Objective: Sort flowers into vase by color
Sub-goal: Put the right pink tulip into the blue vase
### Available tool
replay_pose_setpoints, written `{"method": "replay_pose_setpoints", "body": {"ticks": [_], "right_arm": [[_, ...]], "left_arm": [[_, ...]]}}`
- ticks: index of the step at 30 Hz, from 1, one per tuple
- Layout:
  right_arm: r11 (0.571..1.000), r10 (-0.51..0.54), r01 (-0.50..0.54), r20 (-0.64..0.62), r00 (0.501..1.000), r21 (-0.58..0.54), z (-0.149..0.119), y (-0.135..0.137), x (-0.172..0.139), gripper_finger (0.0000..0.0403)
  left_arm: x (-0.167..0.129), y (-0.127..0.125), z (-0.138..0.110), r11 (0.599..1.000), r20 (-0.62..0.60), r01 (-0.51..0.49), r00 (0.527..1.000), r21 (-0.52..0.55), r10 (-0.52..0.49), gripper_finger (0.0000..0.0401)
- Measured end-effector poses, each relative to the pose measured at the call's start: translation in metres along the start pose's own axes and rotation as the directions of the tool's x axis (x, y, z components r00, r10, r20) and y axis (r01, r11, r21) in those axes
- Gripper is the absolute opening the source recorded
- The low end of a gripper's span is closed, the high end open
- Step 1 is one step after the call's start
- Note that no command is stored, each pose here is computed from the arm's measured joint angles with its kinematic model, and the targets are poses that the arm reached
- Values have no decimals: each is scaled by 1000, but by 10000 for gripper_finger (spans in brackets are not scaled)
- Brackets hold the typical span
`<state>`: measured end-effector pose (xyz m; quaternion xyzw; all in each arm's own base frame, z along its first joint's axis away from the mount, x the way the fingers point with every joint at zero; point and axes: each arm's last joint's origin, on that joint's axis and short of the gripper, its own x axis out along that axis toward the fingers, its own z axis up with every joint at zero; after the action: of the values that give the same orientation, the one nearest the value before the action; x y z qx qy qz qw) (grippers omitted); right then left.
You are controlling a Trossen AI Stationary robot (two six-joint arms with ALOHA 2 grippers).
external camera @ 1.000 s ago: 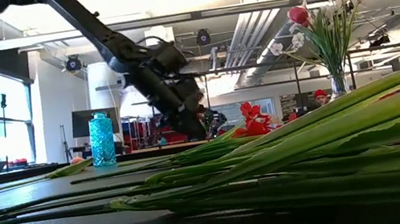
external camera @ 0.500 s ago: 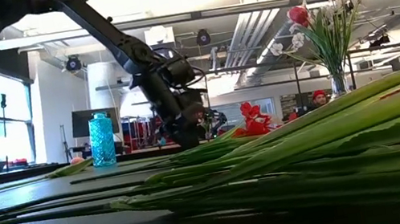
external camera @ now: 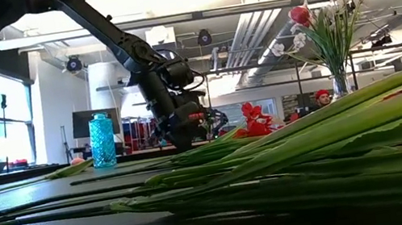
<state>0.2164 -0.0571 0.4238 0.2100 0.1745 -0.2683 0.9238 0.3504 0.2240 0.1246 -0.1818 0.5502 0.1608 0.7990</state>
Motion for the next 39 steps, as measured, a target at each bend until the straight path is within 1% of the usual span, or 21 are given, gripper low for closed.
{"method": "replay_pose_setpoints", "body": {"ticks": [2, 5, 8, 9, 13, 17, 21, 29, 32, 34, 36, 38, 39], "right_arm": [[1000, 0, 0, 0, 1000, 1, 0, 0, 0, 238], [1000, -1, 1, -1, 1000, 26, 0, 0, 0, 238], [999, -17, 18, -10, 1000, 48, -1, -1, 0, 238], [998, -24, 25, -20, 1000, 55, -2, -2, 0, 238], [994, -63, 71, -84, 994, 86, -9, -4, 3, 238], [988, -98, 113, -148, 984, 101, -15, -5, 13, 238], [986, -121, 136, -147, 982, 98, -16, -3, 21, 238], [989, -109, 118, -97, 989, 92, -11, -1, 23, 238], [991, -100, 107, -79, 992, 85, -9, 0, 23, 238], [991, -97, 102, -70, 993, 83, -9, 0, 23, 238], [991, -101, 106, -58, 993, 82, -8, 0, 23, 238], [990, -108, 112, -56, 993, 81, -8, 0, 23, 238], [990, -109, 113, -59, 992, 81, -8, 0, 23, 238]], "left_arm": [[-1, -1, 0, 1000, -4, 13, 1000, -3, -13, 2], [-6, -2, -2, 997, -12, 74, 997, -8, -74, 1], [-15, -6, -5, 996, -31, 91, 995, -9, -91, 1], [-20, -7, -4, 995, -18, 97, 995, -5, -97, 1], [-55, -13, 6, 993, 93, 119, 988, 26, -120, 0], [-90, -19, 10, 993, 194, 108, 974, 55, -117, 0], [-127, -24, 13, 993, 303, 90, 946, 82, -110, 0], [-181, -30, 7, 992, 432, 64, 896, 106, -104, 0], [-201, -29, 5, 993, 498, 40, 863, 108, -89, 0], [-214, -26, 6, 995, 559, 12, 826, 100, -67, 0], [-226, -18, 5, 996, 647, -18, 761, 84, -41, 0], [-232, -8, -1, 999, 723, -20, 691, 48, -21, 0], [-234, -2, -4, 1000, 762, -16, 648, 27, -10, 0]]}}
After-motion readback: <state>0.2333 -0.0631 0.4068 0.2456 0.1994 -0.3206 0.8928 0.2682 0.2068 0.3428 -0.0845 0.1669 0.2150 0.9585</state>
